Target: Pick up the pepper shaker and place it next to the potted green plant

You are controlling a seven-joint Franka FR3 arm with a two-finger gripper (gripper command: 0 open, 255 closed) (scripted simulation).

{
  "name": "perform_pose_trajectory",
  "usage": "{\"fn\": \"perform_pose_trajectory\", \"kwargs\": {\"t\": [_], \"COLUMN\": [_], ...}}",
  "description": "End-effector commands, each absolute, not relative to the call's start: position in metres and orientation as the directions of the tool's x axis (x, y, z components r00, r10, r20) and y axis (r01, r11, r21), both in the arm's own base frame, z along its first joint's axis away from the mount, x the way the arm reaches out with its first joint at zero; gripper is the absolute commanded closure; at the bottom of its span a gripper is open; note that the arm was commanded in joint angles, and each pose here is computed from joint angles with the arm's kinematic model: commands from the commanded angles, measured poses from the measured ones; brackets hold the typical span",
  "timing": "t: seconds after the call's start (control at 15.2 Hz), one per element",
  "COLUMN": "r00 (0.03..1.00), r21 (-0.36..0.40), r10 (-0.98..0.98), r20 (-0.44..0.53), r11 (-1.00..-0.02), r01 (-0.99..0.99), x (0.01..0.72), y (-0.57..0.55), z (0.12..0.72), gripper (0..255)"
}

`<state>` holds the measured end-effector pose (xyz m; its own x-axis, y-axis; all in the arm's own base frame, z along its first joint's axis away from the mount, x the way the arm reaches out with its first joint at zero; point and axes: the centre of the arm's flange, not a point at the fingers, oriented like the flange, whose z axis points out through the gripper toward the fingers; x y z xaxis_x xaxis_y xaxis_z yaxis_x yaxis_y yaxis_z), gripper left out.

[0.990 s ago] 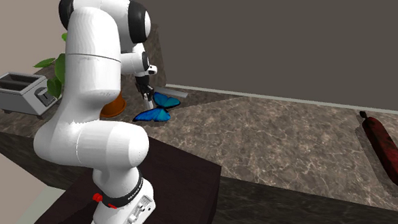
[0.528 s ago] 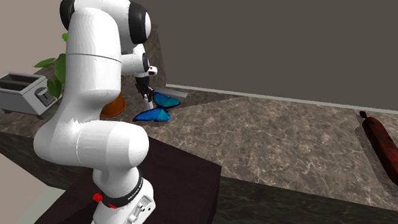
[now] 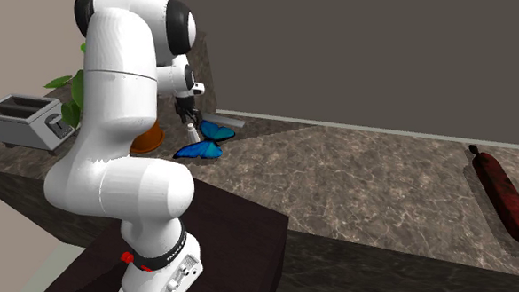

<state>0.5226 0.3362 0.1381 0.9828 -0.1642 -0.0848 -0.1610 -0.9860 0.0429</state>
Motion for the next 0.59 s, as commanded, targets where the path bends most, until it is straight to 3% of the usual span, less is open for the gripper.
{"fn": "perform_pose_trajectory", "kwargs": {"t": [0.0,0.53], "r00": [0.983,0.983], "r21": [0.043,0.043], "r10": [-0.164,-0.164], "r20": [-0.085,-0.085], "r11": [-0.986,-0.986], "r01": [-0.161,-0.161], "x": [0.524,0.525], "y": [0.336,0.337], "z": [0.162,0.172], "gripper": [0,0]}}
